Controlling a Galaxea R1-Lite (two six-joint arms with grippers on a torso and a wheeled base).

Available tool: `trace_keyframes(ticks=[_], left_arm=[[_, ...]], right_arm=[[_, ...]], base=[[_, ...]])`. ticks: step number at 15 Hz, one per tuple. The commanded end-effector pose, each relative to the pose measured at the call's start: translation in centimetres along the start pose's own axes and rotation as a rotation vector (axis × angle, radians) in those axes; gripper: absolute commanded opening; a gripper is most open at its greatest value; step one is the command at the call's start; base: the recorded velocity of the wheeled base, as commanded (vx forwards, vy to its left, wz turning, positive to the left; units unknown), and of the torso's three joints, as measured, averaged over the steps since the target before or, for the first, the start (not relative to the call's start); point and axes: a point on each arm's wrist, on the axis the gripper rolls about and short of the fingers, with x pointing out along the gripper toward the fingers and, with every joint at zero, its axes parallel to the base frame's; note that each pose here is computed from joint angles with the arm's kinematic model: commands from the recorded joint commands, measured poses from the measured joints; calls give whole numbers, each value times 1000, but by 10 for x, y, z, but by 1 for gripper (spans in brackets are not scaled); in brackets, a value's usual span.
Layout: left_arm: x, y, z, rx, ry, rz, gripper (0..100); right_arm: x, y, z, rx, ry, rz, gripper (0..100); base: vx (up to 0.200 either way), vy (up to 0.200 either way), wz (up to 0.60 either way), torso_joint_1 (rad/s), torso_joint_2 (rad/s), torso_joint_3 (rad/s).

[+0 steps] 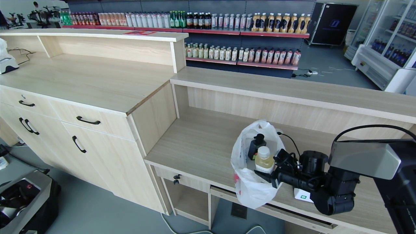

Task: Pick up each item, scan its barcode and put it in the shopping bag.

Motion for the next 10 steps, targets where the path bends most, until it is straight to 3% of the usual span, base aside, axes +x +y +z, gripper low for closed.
trace_keyframes(ticks=[1, 4, 10], left_arm=[[0, 0, 0, 0, 0, 0, 100], [0, 0, 0, 0, 0, 0, 100], [0, 0, 0, 0, 0, 0, 100]], right_arm=[[-1, 0, 1, 0, 1, 0, 100], [-3, -4, 13, -11, -22, -11, 100], [-38, -18, 102, -11, -87, -40, 100]], base=[[0, 0, 0, 0, 0, 0], [0, 0, 0, 0, 0, 0], [0, 0, 0, 0, 0, 0]])
